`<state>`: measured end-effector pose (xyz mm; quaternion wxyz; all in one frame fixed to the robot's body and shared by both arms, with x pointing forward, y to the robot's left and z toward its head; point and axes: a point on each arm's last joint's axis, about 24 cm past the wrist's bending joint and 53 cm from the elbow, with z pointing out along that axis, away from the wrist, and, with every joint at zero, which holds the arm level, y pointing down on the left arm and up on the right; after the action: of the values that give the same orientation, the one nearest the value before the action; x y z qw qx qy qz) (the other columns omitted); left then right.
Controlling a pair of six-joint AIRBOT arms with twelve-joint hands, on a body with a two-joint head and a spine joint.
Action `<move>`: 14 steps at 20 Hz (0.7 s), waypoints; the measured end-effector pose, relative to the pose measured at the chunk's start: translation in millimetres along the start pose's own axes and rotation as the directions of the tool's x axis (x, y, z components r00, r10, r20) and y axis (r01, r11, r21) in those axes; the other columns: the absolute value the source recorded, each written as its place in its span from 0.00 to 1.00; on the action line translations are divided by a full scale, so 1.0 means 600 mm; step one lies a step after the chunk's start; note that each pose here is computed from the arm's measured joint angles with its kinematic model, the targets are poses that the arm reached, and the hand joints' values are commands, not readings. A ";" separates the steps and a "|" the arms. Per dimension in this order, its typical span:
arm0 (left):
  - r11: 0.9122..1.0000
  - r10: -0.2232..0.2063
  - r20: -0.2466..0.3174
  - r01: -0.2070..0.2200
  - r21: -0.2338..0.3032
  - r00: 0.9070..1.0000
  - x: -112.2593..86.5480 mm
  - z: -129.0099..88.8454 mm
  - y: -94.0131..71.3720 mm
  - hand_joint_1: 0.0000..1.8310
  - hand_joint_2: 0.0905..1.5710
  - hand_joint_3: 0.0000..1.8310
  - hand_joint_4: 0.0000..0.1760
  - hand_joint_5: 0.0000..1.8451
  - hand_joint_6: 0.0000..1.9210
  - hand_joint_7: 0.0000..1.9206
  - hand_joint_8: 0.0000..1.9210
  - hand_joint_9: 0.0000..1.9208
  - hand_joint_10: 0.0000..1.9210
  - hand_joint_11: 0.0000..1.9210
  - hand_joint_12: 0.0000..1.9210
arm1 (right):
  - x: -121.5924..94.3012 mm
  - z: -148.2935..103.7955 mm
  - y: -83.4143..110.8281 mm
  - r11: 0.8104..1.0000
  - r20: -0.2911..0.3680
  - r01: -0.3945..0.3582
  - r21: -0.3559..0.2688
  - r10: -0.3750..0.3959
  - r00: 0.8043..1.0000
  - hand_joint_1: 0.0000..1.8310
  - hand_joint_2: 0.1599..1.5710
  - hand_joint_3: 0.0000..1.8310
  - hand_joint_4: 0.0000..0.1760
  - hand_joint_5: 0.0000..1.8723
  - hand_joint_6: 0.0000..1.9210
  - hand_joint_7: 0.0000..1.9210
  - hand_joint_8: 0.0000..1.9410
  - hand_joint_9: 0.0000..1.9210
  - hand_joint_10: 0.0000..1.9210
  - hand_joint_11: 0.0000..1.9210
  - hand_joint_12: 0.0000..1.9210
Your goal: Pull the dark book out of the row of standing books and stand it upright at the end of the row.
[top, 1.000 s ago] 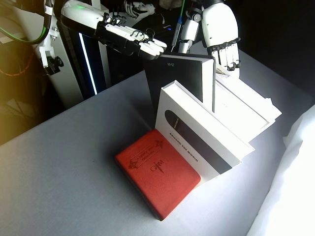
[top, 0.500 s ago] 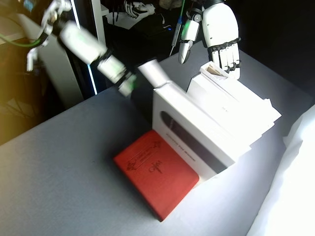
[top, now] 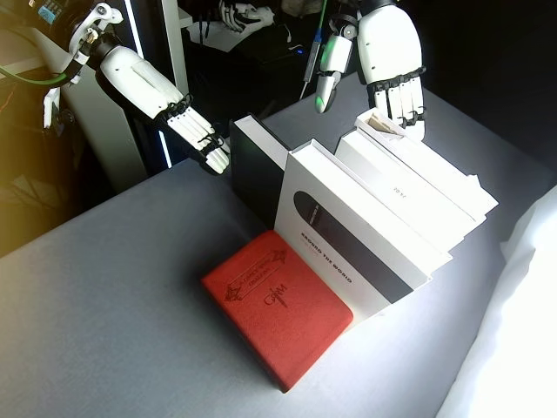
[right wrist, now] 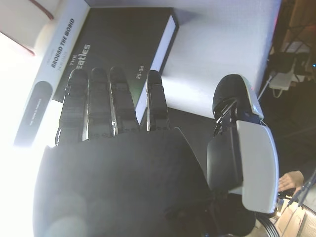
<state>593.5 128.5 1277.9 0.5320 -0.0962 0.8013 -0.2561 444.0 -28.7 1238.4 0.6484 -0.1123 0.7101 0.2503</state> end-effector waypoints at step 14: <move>1.000 0.001 0.004 -0.001 0.003 1.000 -0.003 -0.001 -0.002 0.00 0.74 0.00 0.00 0.03 0.00 0.00 0.00 0.00 0.00 0.01 0.01 | -0.083 -0.028 0.049 0.996 0.181 -0.021 -0.092 0.038 0.983 0.00 0.71 0.00 0.00 0.00 0.00 0.00 0.00 0.00 0.00 0.00 0.00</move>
<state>593.7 128.4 1279.9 0.5340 -0.0954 0.7999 -0.2568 422.0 -20.3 1293.5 0.7012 -0.1075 0.6375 0.3007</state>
